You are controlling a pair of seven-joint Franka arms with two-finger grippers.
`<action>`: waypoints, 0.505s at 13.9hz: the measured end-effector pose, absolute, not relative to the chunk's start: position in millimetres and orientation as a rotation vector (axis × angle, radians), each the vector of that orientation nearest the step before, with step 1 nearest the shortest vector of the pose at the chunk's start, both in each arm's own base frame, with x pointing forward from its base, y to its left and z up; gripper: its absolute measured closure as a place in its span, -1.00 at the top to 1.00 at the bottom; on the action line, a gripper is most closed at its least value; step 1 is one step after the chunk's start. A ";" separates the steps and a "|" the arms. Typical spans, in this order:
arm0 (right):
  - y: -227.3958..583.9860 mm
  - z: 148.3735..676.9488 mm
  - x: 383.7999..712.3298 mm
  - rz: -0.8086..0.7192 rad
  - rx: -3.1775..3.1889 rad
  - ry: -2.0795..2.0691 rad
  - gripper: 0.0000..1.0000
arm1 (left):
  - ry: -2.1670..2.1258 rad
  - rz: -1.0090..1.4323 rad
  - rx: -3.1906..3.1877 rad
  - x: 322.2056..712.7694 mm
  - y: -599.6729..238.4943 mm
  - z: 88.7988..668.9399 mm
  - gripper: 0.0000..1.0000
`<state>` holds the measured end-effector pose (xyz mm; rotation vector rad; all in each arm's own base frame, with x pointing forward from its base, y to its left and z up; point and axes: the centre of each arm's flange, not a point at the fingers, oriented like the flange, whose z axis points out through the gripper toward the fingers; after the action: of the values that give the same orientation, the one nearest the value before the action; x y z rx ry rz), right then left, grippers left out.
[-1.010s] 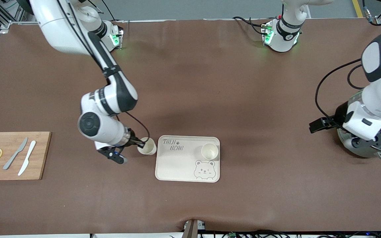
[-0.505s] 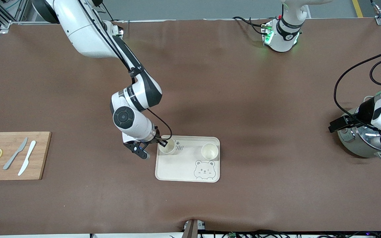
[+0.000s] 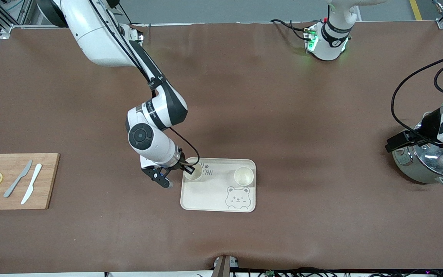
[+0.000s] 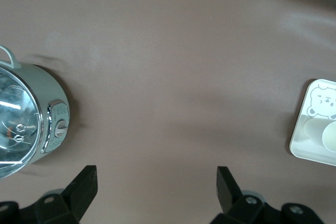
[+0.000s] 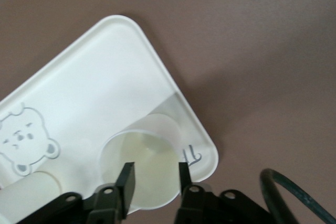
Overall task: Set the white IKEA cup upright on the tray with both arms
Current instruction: 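Open the right gripper and lift it off the cup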
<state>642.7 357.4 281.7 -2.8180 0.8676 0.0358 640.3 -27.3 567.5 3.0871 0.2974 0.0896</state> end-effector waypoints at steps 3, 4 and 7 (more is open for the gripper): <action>368.7 301.5 644.4 -0.028 -2.857 0.799 0.54 | 0.306 0.096 3.086 637.9 -23.4 572.7 1.00; 368.6 305.7 643.5 -0.033 -2.887 0.781 0.72 | 0.306 0.094 3.087 636.5 -22.9 574.5 1.00; 350.8 338.9 649.6 -0.013 -2.931 0.801 1.00 | 0.269 0.067 3.095 631.1 -22.0 578.4 1.00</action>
<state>649.6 350.8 338.9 -2.9313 0.8015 -0.0128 631.1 -22.0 578.4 3.0946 0.2692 0.0673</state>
